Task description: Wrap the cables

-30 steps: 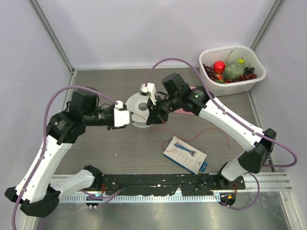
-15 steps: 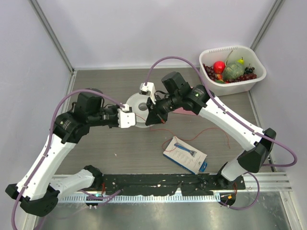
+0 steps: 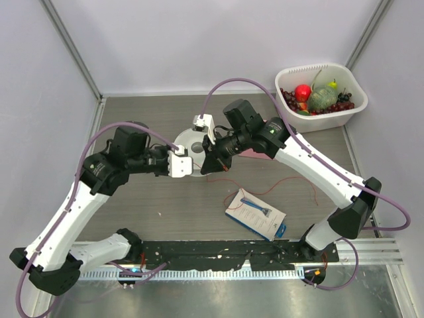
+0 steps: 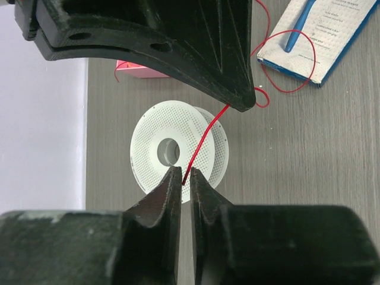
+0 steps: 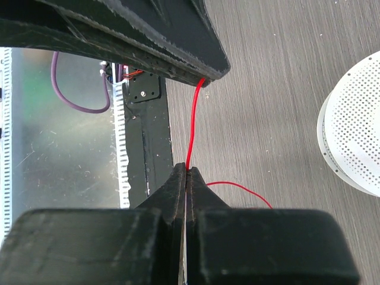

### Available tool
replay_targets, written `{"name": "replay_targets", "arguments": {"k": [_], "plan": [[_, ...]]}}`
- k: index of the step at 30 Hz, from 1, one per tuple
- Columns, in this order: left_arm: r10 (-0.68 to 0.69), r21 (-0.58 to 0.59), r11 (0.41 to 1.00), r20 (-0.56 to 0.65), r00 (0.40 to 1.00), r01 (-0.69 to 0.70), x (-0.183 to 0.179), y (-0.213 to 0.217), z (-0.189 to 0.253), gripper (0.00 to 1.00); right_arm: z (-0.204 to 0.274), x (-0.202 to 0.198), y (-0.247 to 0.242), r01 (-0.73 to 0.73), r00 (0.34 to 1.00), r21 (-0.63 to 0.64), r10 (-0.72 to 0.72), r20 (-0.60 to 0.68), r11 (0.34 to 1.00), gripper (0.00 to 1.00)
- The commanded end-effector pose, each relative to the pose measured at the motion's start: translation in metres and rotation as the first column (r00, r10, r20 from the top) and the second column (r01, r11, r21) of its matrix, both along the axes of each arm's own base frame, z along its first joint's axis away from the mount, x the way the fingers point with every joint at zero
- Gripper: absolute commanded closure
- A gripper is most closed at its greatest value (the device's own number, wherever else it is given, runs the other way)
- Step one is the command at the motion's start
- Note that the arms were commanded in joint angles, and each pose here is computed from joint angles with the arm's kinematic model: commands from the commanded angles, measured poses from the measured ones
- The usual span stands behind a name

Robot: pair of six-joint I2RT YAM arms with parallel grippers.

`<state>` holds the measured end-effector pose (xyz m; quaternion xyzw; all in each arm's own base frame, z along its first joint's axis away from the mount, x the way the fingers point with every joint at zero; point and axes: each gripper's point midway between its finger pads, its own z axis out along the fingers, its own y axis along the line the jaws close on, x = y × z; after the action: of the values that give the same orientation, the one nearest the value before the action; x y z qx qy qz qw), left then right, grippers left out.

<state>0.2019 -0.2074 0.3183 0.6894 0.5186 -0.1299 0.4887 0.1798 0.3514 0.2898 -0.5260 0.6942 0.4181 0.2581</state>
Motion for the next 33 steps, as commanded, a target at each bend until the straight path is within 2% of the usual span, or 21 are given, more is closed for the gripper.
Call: {"name": "replay_targets", "arguments": {"k": [1,6,20,30,33], "plan": [[-0.006,-0.021,1.0,0.017,1.0,0.007,0.003,-0.006,0.002,0.9,0.036,-0.005,-0.001,-0.02,0.997,0.092,0.013,0.074,0.996,0.99],[-0.004,-0.067,0.998,-0.045,0.999,0.001,-0.005,-0.01,-0.003,1.0,0.046,-0.002,0.001,-0.005,0.995,0.129,-0.008,0.102,0.992,0.99],[0.024,-0.274,0.958,-0.216,0.976,-0.084,-0.013,-0.032,0.003,1.0,0.079,0.005,0.015,0.068,0.992,0.31,-0.098,0.084,0.948,0.99],[-0.005,-0.319,0.944,-0.267,0.964,-0.083,-0.024,-0.035,0.005,1.0,0.084,0.017,0.01,0.115,0.986,0.333,-0.149,0.079,0.936,0.99],[0.028,-0.317,0.941,-0.271,0.962,-0.117,-0.022,-0.03,0.007,1.0,0.08,0.015,0.008,0.102,0.986,0.323,-0.139,0.092,0.941,0.99]]}}
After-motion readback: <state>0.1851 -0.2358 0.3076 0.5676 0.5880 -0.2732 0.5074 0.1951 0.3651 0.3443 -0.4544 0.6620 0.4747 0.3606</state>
